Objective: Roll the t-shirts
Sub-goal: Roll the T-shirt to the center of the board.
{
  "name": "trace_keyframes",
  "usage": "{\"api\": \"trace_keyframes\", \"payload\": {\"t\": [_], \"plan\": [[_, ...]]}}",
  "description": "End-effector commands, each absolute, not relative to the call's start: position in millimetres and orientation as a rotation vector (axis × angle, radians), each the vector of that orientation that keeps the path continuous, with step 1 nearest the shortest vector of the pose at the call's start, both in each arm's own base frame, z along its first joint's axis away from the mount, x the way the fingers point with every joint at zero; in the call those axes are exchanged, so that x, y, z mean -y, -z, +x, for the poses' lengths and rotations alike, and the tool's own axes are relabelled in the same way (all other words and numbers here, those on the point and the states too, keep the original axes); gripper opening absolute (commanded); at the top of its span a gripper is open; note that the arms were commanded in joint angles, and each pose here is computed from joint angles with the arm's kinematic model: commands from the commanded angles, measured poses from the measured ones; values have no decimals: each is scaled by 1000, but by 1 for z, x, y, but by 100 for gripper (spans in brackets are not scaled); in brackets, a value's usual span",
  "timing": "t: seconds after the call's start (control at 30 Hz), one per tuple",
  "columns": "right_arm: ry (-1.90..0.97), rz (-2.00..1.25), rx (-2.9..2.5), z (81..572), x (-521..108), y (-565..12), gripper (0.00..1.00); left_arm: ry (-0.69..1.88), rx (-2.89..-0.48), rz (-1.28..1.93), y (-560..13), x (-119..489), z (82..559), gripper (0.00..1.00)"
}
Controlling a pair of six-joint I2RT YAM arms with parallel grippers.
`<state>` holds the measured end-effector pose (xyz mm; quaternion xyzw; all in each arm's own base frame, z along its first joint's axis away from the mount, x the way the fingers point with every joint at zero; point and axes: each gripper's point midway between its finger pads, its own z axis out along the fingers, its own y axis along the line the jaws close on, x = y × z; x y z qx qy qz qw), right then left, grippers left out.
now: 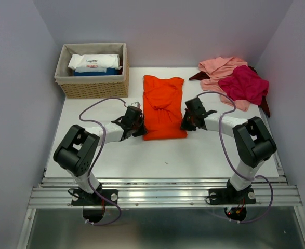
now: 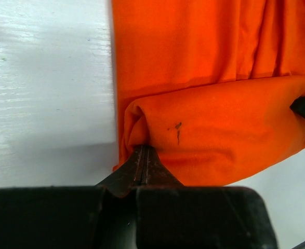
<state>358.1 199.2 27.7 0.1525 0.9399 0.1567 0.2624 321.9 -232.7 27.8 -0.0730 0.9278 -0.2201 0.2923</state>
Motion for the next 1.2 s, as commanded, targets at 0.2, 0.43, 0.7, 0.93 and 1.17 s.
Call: {"api": "trace_keyframes", "payload": {"t": [0.2,0.43,0.7,0.93,1.17], "plan": [[-338,374,-2346,367,-171,-96,41,581,-2266,-159,-124,212,344,0],[-331,363,-2324,357,-163,-113,58,543,-2175,-249,-162,190,339,20],[-425,305,-2375,352,-179,-102,50,671,-2233,-178,-147,215,320,41],[-465,263,-2417,367,-201,-86,21,725,-2265,-147,-128,245,327,32],[-405,257,-2483,378,-207,-52,14,689,-2323,-156,-88,258,347,28]]}}
